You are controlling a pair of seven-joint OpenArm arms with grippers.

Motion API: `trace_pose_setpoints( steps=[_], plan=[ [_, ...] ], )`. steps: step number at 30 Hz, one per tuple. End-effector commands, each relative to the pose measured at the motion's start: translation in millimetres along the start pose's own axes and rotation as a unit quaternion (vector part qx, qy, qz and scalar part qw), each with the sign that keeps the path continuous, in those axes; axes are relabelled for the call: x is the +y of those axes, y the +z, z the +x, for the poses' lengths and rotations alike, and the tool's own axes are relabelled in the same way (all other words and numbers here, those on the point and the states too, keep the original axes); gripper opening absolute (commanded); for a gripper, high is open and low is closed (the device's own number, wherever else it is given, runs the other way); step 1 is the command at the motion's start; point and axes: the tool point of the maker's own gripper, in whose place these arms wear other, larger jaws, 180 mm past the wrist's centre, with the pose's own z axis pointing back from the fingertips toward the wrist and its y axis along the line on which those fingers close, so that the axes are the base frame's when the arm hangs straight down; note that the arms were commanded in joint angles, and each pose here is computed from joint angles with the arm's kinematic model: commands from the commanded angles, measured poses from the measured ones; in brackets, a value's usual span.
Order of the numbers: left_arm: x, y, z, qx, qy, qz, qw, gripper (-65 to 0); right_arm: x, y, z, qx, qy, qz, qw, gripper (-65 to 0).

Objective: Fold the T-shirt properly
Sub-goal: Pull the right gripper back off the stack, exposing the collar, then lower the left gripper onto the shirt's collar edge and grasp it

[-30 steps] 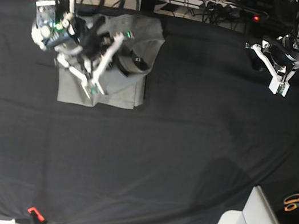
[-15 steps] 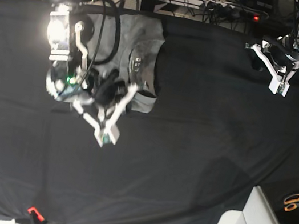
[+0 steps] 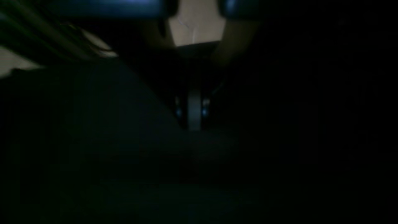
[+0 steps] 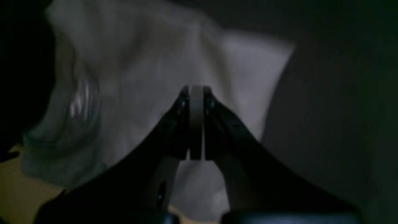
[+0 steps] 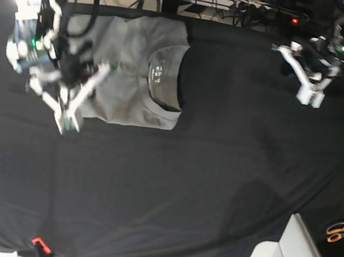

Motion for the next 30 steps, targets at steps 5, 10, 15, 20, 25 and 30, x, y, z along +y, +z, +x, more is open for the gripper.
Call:
trace_pose_setpoints(
  steps=[5, 10, 15, 20, 25, 30],
  plan=[
    [-57, 18, 64, -0.110, 0.011, -0.111, 0.988, -65.0, -30, 3, -33, -0.009, -0.027, -0.030, 0.9991, -65.0],
    [-110, 13, 69, -0.118, 0.015, -0.247, 0.962, -13.2, -38, 2, -63, 0.017, -0.026, -0.035, 0.9989, -65.0],
    [-159, -11, 47, -0.082, 0.007, -0.338, 0.937, 0.0, -33, 2, -79, 0.020, -0.031, -0.030, 0.9989, -65.0],
    [-172, -35, 40, -0.063, 0.051, -0.346, 0.935, 0.0, -28, 3, -82, 0.023, -0.022, -0.019, 0.9993, -65.0],
    [-185, -48, 44, -0.060, 0.075, -0.356, 0.929, 0.0, -14, 2, -86, 0.025, 0.009, 0.019, 0.9995, -65.0],
    [-197, -60, 43, -0.047, 0.087, -0.361, 0.927, 0.0, -15, -3, -99, 0.041, 0.001, 0.022, 0.9989, -65.0]
  ],
)
